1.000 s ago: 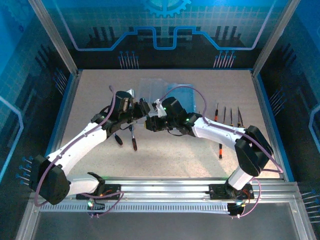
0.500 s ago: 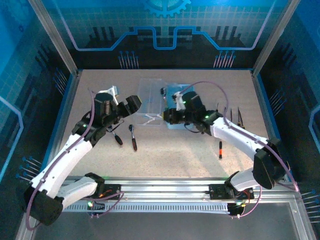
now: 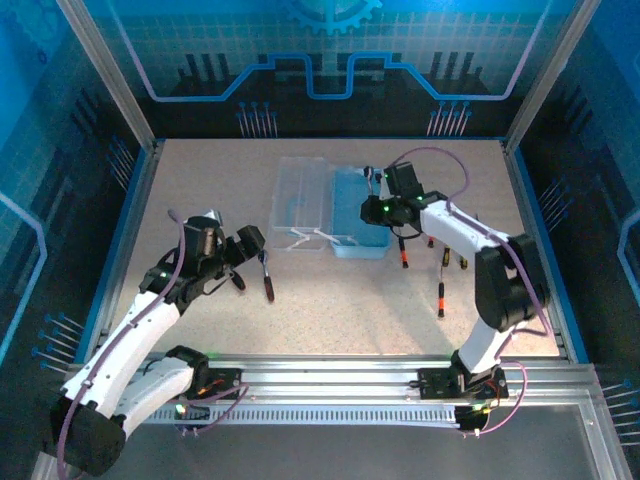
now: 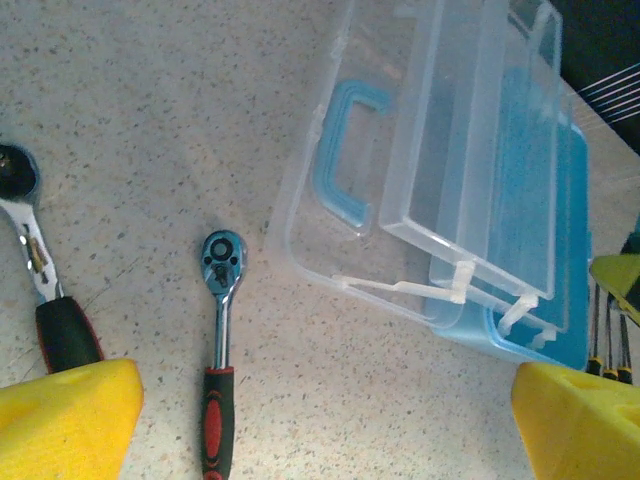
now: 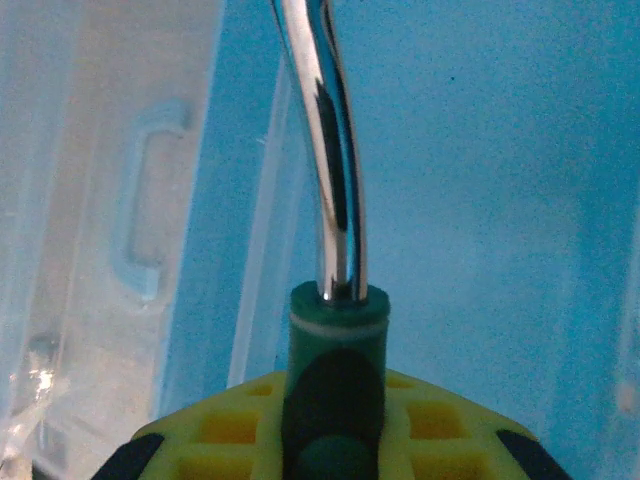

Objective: Pack the tool kit

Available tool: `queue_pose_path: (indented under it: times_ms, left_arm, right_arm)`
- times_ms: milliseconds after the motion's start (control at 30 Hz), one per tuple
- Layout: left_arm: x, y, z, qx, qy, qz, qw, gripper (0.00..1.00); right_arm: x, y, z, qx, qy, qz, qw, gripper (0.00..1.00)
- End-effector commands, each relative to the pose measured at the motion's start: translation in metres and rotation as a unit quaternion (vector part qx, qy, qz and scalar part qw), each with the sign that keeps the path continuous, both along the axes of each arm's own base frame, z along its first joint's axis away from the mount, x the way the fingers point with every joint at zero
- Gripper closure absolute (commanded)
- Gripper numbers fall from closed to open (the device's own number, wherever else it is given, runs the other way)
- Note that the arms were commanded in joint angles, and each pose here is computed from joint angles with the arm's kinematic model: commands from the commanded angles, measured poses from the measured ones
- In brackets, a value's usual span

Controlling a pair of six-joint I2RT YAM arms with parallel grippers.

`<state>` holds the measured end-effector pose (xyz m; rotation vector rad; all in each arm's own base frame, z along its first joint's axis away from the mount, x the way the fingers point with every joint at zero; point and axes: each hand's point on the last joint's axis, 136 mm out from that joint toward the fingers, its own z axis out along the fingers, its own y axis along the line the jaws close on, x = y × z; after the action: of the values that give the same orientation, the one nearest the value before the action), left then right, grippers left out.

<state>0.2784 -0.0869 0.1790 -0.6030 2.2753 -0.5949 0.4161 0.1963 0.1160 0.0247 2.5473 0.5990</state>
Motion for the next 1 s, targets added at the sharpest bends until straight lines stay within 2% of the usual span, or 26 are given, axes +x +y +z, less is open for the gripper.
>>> queue_pose_path:
  times_ms: [0,400,967]
  left_arm:
    - [-0.006,0.005,-0.007,-0.002,0.017,0.012,1.0,0.04]
    - [-0.006,0.006,-0.013,-0.002,0.024,0.016,1.0,0.04]
    - [0.004,-0.001,-0.023,-0.017,0.041,0.017,0.999,0.03]
  right_arm:
    - [0.024,-0.002,0.007,-0.001,-0.012,-0.009,1.0,0.93]
    - [0.028,0.0,-0.043,0.001,0.038,-0.017,0.999,0.93]
    - [0.025,0.002,-0.072,-0.009,0.073,-0.008,0.997,0.9]
